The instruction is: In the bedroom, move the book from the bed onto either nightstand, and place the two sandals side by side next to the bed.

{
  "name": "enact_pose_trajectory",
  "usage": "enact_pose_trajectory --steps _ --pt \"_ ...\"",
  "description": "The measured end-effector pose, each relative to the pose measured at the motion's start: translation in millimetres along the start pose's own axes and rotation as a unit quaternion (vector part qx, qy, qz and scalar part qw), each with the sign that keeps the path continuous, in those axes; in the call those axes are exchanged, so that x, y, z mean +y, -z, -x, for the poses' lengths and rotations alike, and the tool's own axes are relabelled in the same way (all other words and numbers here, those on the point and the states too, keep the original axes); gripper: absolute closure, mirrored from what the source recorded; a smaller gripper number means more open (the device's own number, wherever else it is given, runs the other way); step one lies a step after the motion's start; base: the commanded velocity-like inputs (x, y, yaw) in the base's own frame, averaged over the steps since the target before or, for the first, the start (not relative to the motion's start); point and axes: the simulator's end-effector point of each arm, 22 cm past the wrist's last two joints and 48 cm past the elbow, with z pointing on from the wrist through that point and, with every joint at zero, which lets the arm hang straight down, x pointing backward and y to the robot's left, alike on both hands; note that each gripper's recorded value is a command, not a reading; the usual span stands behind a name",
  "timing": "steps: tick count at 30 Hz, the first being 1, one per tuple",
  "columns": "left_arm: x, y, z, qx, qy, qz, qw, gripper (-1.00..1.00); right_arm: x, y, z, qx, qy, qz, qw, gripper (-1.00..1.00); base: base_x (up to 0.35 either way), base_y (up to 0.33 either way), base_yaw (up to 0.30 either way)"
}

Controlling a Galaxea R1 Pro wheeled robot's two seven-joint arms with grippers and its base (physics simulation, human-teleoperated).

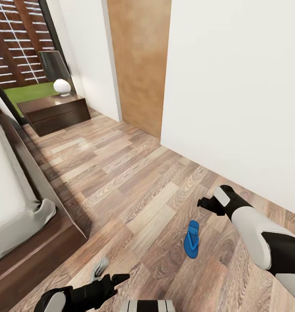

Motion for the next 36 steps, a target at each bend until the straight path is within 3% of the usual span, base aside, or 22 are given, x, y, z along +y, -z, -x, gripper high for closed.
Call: enact_pose_trajectory --steps 11,26,36 --pt "11 -2.5 1 0.003 0.016 -0.006 0.9999 -1.0 -3 -26.7 -15 0.02 0.0 -0.008 0.9998 -1.0 0.0 0.0 0.0" --pt "55 12.1 16 -0.006 0.033 0.029 0.999 -1.0 14 -58.5 -38 0.048 0.012 -0.006 0.9987 -1.0 0.0 0.0 0.0" --pt "72 8.0 13 0.0 0.05 0.04 0.998 -1.0 9 -80.7 -52 0.067 0.015 -0.015 0.9976 -1.0 0.0 0.0 0.0"
